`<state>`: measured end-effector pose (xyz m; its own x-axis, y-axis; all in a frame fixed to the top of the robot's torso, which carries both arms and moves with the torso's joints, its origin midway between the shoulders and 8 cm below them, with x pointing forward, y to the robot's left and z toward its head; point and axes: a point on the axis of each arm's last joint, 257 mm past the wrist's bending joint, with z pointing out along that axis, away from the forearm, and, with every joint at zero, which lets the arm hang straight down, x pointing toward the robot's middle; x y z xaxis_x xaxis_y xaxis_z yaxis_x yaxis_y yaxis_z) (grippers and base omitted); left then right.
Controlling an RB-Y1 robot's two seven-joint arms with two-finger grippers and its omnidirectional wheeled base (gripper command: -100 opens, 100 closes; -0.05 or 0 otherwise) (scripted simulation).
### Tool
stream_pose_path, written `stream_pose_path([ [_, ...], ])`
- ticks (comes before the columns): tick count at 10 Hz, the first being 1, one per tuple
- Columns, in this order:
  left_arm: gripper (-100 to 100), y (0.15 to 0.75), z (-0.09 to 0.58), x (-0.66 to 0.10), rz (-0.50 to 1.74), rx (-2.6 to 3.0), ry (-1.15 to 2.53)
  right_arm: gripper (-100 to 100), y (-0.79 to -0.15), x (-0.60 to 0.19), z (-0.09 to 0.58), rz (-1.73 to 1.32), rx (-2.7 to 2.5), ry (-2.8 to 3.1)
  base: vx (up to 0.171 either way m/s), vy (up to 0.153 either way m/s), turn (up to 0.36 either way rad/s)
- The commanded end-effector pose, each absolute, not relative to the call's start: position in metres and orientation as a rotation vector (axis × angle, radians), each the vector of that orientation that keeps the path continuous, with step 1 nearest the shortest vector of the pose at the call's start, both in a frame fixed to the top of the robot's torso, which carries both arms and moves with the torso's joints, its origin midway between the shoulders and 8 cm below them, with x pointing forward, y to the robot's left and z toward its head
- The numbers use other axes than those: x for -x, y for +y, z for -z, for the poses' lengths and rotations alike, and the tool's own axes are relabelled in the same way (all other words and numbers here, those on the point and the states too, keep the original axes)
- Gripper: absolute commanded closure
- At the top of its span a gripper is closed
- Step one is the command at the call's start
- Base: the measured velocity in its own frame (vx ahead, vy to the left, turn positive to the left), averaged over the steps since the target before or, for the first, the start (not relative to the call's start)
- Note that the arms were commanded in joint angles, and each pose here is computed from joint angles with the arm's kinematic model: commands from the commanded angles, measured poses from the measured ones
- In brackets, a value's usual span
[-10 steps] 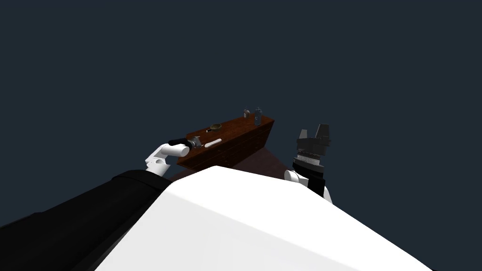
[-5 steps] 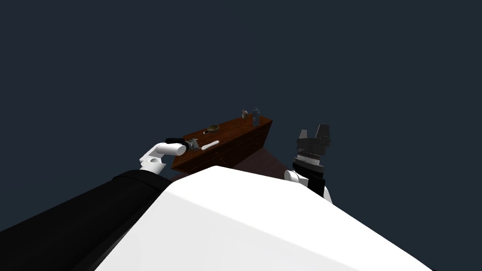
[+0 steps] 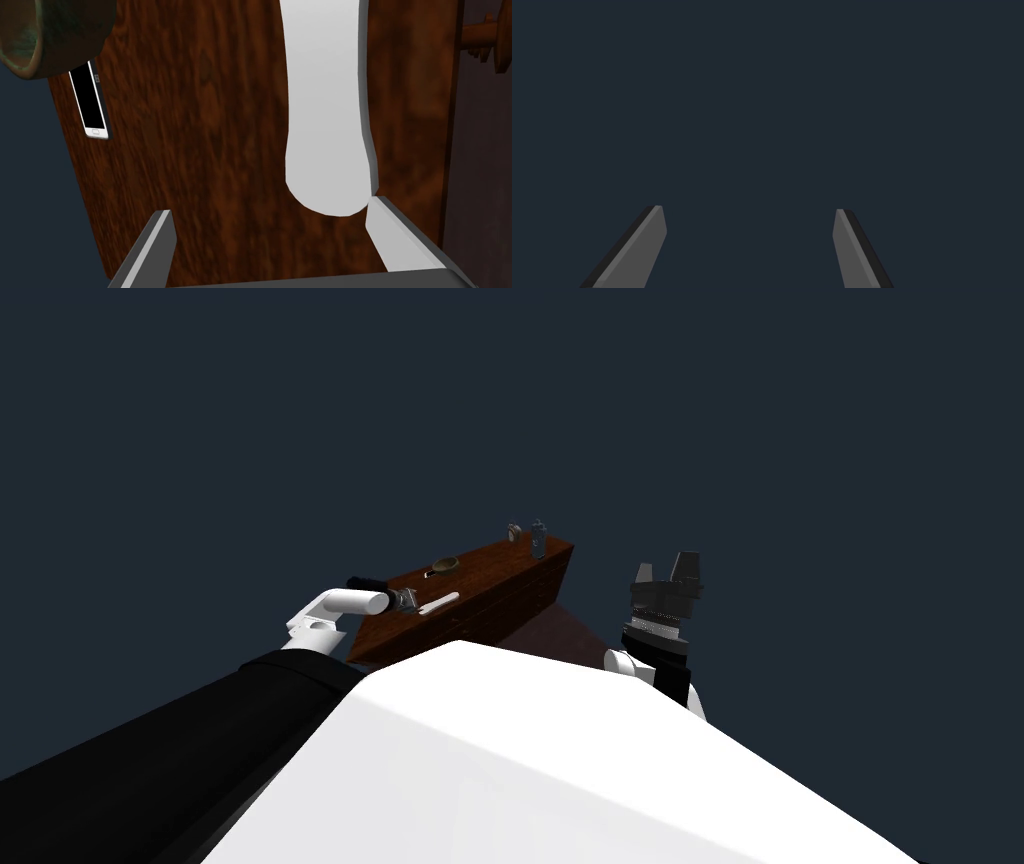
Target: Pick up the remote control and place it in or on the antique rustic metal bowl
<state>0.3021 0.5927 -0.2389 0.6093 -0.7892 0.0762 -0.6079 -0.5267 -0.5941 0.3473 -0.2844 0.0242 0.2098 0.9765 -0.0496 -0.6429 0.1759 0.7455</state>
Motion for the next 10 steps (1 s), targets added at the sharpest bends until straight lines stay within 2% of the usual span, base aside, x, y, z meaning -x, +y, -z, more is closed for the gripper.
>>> stream_pose_path([
  [1,-100,0.595,0.247,-0.288,0.41,2.369,1.101,0,-0.284,-0.347,-0.024,-1.252,-0.673,0.608,0.068,0.002,-0.048],
  [10,-100,0.592,0.27,-0.225,0.205,2.642,1.086,0,-0.284,-0.347,-0.024,-1.252,-0.673,0.608,0.06,-0.001,-0.06],
])
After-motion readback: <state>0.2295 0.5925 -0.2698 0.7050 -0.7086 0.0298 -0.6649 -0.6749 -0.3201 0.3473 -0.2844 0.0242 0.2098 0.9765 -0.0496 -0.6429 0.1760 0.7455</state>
